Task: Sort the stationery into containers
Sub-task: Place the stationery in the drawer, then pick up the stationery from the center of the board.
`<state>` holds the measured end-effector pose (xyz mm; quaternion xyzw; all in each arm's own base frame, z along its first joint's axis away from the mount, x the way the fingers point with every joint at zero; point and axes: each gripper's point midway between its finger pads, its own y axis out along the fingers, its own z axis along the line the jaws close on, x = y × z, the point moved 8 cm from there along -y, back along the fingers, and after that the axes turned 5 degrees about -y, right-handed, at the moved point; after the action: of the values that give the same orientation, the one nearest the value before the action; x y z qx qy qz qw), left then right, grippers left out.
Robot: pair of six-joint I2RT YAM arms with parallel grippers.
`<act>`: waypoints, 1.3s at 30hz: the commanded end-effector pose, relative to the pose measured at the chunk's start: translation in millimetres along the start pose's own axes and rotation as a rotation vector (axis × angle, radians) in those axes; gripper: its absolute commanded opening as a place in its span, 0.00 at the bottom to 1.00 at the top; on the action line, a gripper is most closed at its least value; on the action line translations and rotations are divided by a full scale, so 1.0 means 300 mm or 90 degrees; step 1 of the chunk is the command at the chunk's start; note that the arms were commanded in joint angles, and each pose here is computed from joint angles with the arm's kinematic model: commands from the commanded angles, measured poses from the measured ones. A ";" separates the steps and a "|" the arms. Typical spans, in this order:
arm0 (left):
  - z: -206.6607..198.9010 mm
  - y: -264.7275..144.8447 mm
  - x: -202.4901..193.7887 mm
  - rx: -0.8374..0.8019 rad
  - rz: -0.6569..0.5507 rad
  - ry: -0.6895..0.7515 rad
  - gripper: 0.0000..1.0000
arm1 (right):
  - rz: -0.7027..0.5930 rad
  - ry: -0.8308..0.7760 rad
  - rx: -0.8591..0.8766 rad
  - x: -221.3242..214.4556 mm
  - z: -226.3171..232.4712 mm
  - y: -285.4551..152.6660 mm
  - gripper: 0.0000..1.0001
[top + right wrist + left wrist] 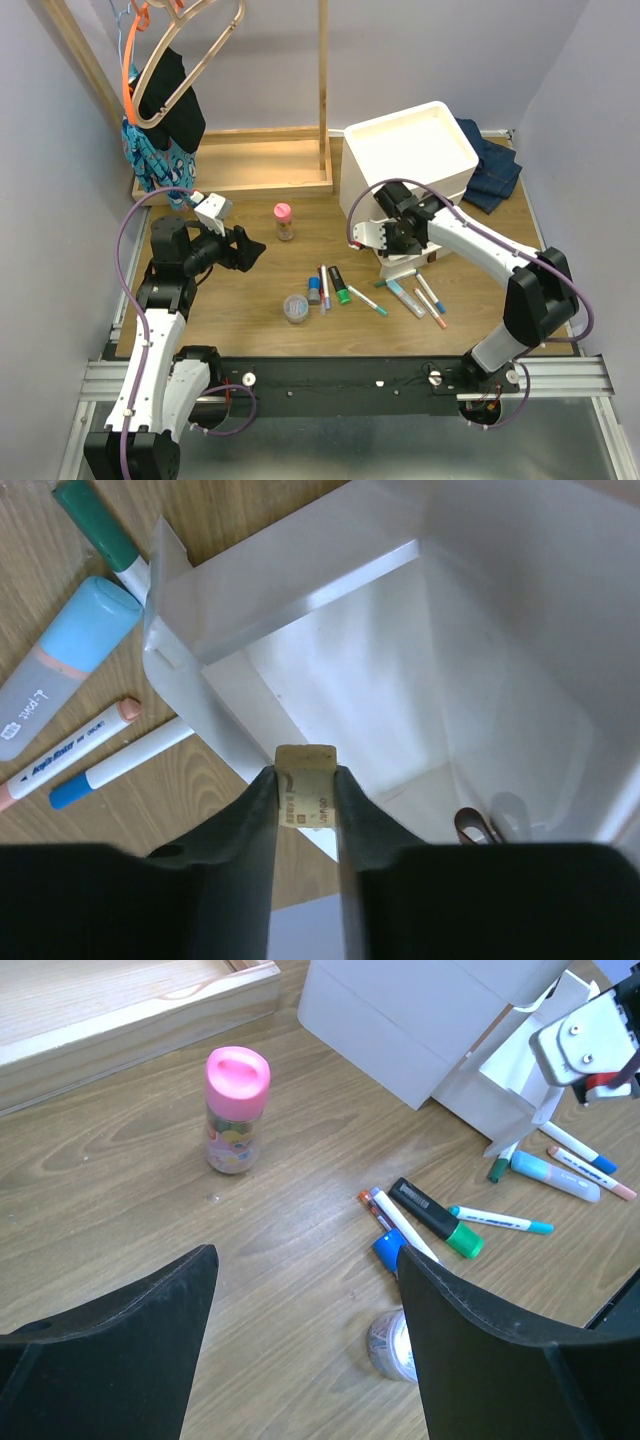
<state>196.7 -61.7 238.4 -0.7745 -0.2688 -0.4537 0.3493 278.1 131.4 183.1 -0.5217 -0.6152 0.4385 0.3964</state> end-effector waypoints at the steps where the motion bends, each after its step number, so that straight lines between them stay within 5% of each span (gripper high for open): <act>1: -0.006 -0.009 0.026 -0.003 -0.009 0.013 0.82 | 0.024 0.010 -0.037 -0.015 -0.018 0.018 0.47; 10: -0.015 -0.007 0.013 -0.018 -0.014 -0.001 0.81 | 0.003 0.052 -0.046 -0.025 0.002 -0.088 0.52; 14: -0.020 -0.014 0.019 -0.017 -0.018 0.002 0.82 | -0.117 0.072 0.016 0.031 0.021 -0.213 0.52; 18: -0.026 -0.023 0.018 -0.015 -0.018 0.000 0.82 | -0.256 0.195 0.094 0.199 0.020 -0.311 0.49; 23: -0.018 -0.033 -0.009 0.011 -0.008 -0.008 0.82 | -0.309 0.225 0.126 0.451 0.111 -0.297 0.50; 29: -0.006 -0.058 -0.007 0.060 0.004 0.005 0.82 | -0.255 0.403 0.081 0.590 0.083 -0.187 0.62; 33: 0.016 -0.085 -0.006 0.136 0.001 0.011 0.82 | -0.231 0.567 0.160 0.679 0.093 -0.120 0.68; 39: 0.023 -0.118 0.002 0.191 -0.017 0.017 0.82 | -0.193 0.659 0.216 0.748 0.082 -0.035 0.60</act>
<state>178.3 -45.4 234.9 -0.7388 -0.3066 -0.4241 0.4246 215.1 328.5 187.5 -0.5010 -0.3980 0.2156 0.7376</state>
